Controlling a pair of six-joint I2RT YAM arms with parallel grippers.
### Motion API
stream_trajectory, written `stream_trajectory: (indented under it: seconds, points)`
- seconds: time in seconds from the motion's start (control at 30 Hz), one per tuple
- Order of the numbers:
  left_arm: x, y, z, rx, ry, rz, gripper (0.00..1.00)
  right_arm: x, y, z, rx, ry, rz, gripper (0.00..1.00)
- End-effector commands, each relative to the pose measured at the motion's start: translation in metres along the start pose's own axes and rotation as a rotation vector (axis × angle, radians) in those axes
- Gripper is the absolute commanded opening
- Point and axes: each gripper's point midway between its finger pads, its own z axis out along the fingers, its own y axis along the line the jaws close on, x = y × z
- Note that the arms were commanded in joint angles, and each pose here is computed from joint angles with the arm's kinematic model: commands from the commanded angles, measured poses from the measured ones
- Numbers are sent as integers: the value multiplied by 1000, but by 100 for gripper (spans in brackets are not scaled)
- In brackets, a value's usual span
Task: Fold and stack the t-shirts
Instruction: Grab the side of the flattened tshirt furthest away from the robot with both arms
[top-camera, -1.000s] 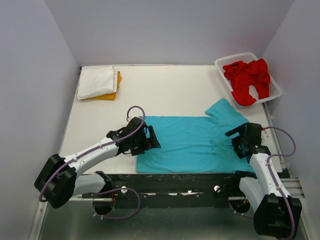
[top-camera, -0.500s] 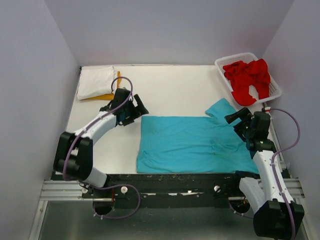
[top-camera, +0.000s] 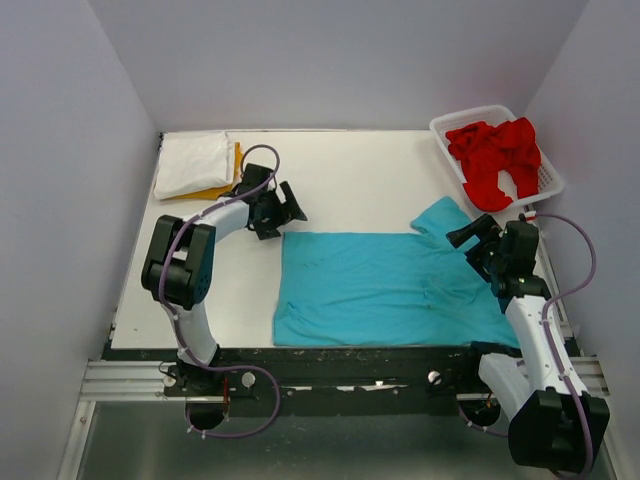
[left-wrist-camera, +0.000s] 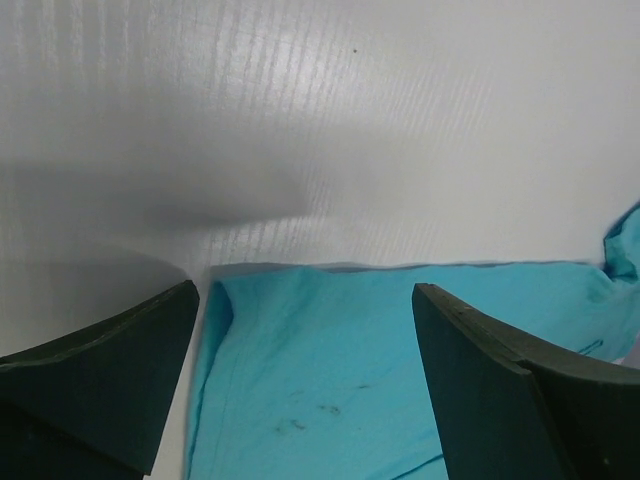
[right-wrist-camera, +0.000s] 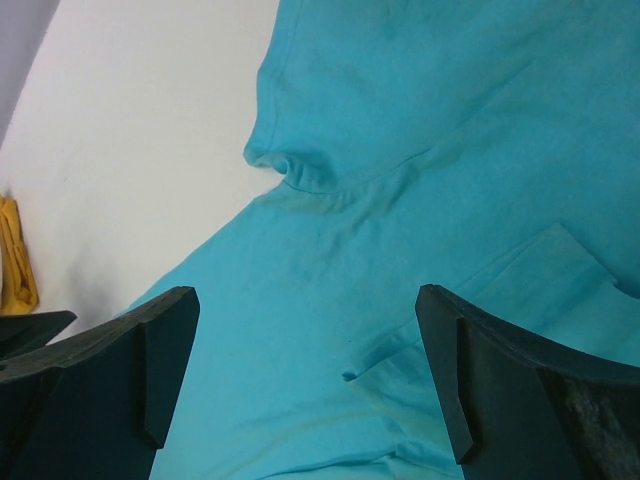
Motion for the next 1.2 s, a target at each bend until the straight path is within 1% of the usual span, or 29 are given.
stream_trajectory:
  seconds: [0.0, 0.1, 0.13, 0.23, 0.3, 0.33, 0.57, 0.7, 0.8, 0.9, 0.97, 1.17]
  points:
    - [23, 1, 8, 52, 96, -21, 84, -5, 8, 1, -43, -10, -13, 100]
    - [26, -2, 9, 53, 108, -8, 70, -4, 7, 3, -38, -7, -14, 100]
    - [28, -2, 9, 50, 115, -4, 62, -5, 7, 3, -36, -7, -14, 100]
    - [29, -1, 8, 22, 126, -2, 36, -6, 8, 3, -36, -10, -15, 100]
    - [27, 1, 8, -2, 120, 0, 16, -7, 9, 3, -37, -11, -17, 100]
    - [26, 3, 9, -17, 121, -1, 0, -8, 9, 3, -37, -12, -21, 100]
    - [20, 10, 6, -70, 107, 24, 0, -11, 3, 3, -5, -18, -65, 100]
    - [7, 12, -6, -111, 49, 48, 0, -15, 2, 5, 18, 3, -127, 100]
    - [-9, 10, -12, -125, 15, 65, 0, -7, 16, 13, 3, 51, -160, 100]
    - [-22, 14, -13, -137, 8, 62, 0, 1, 40, 23, 40, 38, -272, 100]
    - [-27, 16, -13, -139, 13, 57, 0, 3, 55, 34, 78, 34, -320, 100]
    - [-35, 23, -13, -117, 21, 47, 0, -29, 91, 68, 169, -29, -358, 99]
